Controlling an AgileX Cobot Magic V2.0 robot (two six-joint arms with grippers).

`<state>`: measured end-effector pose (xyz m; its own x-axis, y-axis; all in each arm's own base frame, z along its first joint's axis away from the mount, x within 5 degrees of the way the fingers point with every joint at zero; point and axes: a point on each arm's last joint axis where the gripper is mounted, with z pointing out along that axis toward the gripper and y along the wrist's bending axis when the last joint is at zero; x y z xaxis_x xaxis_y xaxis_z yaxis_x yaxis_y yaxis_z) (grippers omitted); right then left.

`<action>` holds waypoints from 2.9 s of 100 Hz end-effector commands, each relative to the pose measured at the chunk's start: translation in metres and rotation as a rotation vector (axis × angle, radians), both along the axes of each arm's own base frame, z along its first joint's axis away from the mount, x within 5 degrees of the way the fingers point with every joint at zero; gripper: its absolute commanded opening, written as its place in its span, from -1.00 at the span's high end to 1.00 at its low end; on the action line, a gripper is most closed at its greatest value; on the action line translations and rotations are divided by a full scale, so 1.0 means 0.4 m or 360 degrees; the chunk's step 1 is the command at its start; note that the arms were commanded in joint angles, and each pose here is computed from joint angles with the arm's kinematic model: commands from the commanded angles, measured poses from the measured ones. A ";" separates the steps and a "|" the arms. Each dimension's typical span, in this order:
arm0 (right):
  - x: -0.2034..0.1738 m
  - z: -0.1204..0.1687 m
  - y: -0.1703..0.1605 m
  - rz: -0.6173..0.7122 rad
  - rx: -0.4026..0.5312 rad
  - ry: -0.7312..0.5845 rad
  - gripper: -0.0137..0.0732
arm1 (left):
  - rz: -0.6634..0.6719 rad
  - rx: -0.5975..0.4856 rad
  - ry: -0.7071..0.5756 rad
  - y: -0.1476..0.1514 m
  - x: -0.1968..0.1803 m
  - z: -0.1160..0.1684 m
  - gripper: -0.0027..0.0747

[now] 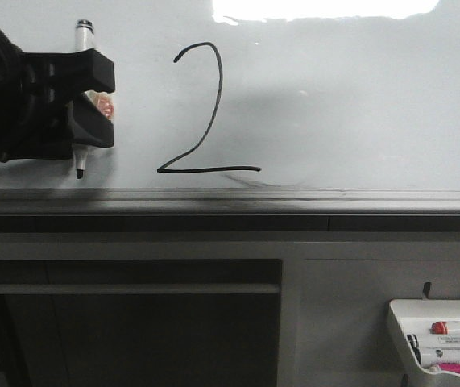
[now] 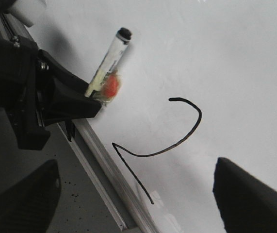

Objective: Write number 2 on whiteboard

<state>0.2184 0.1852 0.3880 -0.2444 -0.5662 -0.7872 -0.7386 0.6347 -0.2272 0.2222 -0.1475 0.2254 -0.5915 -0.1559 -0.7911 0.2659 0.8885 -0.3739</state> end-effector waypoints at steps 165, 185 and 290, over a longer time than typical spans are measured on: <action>-0.392 -0.162 -0.333 -0.0031 0.0641 -0.0608 0.82 | -0.0088 -0.0198 -0.1124 0.236 -0.335 0.140 0.98; -0.392 -0.162 -0.333 -0.0031 0.0641 -0.0608 0.82 | -0.0076 -0.0213 -0.1119 0.238 -0.335 0.138 0.98; -0.392 -0.162 -0.333 -0.0031 0.0641 -0.0608 0.82 | 0.0584 0.0578 -0.0717 0.372 -0.420 -0.107 0.98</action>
<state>0.0612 0.0521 0.3081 0.0212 -0.2608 -0.9652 -0.6589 0.7224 -0.2097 0.0555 0.0012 0.1930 -0.1199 0.0622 -0.9908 -0.0146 0.9978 0.0644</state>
